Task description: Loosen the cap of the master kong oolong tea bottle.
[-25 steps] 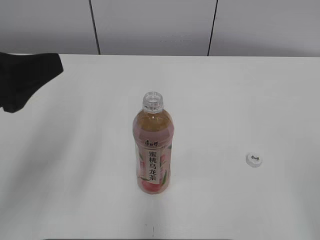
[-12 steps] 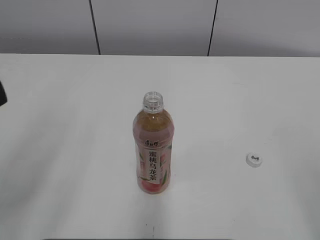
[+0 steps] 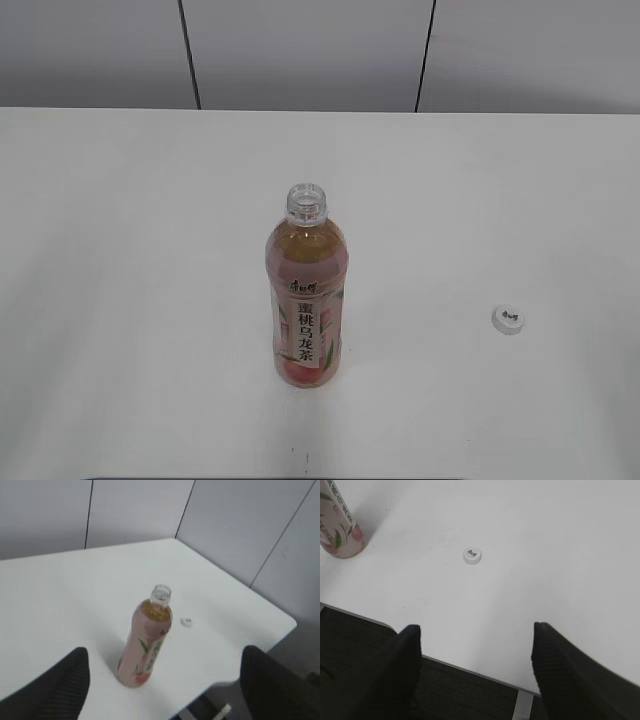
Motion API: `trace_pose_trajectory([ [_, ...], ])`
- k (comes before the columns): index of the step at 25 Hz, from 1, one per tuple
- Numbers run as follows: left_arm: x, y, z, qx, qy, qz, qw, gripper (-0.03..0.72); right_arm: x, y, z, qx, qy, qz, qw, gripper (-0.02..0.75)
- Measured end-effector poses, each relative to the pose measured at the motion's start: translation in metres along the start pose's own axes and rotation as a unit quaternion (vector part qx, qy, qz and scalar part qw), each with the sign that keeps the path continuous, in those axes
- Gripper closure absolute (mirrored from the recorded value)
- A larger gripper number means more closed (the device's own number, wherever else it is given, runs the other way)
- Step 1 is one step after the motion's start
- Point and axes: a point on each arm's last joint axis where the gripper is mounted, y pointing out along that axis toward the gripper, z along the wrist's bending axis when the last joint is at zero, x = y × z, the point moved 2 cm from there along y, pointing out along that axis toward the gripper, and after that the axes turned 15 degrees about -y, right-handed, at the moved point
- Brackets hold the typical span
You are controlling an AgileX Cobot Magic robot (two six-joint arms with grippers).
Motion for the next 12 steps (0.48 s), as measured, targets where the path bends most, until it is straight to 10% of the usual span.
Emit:
trace_pose_trajectory([
  [12,-0.018,-0.052,0.001,0.021,0.056,0.060,0.996,0.129,0.000,0.000,0.000,0.000,0.000,0.000,1.000,0.215],
])
